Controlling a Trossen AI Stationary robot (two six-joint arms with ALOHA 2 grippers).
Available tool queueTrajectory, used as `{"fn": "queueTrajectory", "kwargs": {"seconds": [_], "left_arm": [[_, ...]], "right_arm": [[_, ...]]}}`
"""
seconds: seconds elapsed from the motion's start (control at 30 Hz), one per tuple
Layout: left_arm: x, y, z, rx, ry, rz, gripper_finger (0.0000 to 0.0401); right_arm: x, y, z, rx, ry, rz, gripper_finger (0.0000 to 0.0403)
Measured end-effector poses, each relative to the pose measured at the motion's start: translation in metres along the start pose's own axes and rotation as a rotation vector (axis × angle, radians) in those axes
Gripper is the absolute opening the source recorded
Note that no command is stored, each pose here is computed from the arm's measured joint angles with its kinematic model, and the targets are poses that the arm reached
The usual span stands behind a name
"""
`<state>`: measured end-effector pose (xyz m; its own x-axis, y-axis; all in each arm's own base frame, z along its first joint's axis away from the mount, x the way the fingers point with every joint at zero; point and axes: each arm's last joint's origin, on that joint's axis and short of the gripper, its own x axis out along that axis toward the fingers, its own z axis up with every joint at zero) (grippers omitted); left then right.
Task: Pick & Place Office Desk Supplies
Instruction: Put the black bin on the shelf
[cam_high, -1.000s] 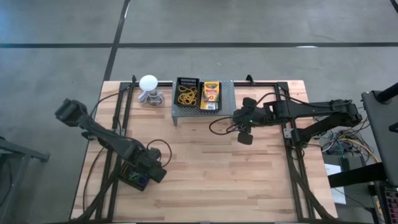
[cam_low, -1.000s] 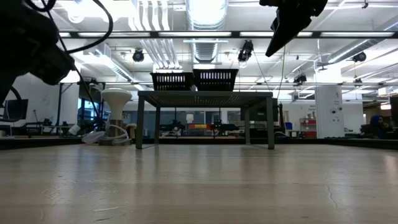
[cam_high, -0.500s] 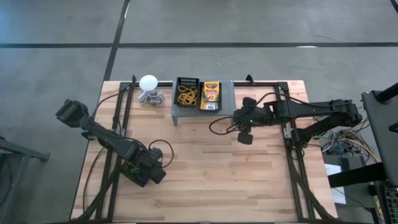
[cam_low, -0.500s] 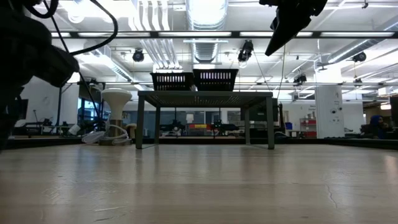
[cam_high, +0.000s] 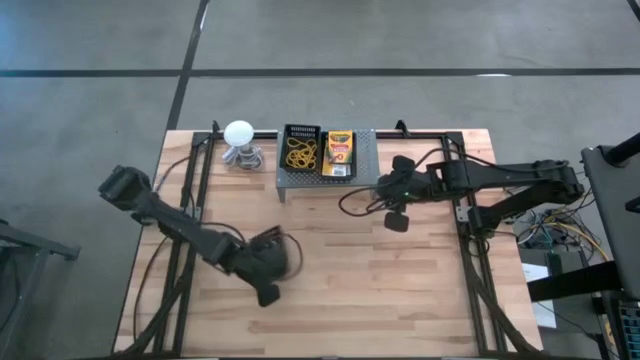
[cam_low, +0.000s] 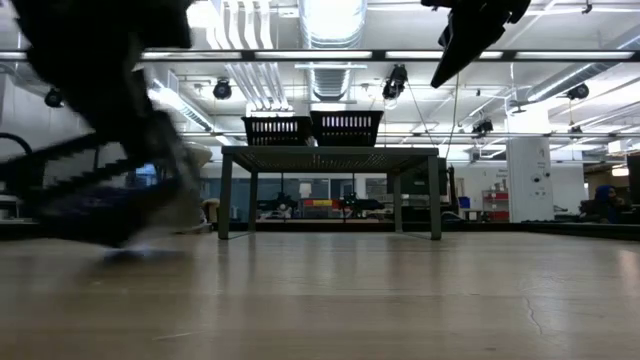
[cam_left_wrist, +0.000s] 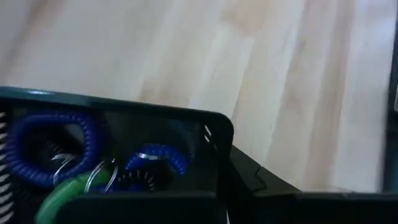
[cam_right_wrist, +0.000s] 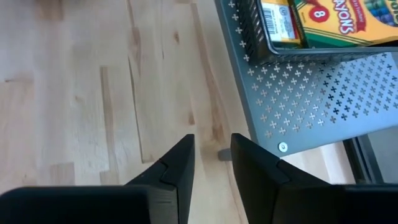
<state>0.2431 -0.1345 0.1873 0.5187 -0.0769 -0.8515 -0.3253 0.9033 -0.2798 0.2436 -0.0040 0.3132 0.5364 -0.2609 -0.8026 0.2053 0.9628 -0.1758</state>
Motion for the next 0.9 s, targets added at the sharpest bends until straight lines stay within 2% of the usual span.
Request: {"fn": "queueTrajectory", "kwargs": {"seconds": [0.1,0.17,0.43,0.63,0.9], "left_arm": [[0.015,-0.013,0.016,0.221,-0.072,0.045,0.0008],[0.026,-0.019,0.029,0.336,-0.072,0.081,0.0008],[0.066,-0.03,0.095,0.665,-0.012,0.173,0.0012],[0.089,-0.03,0.128,0.783,0.063,0.202,0.0013],[0.107,-0.03,0.134,0.785,0.115,0.229,0.0013]], "right_arm": [[-0.005,-0.001,-0.001,0.015,-0.015,0.002,0.0095],[-0.009,-0.003,-0.002,0.021,-0.02,0.002,0.0093],[-0.026,-0.008,-0.01,0.07,-0.041,0.005,0.0084],[-0.031,-0.01,-0.018,0.086,-0.05,0.007,0.0086],[-0.025,-0.009,-0.028,0.079,-0.024,0.005,0.0082]]}}
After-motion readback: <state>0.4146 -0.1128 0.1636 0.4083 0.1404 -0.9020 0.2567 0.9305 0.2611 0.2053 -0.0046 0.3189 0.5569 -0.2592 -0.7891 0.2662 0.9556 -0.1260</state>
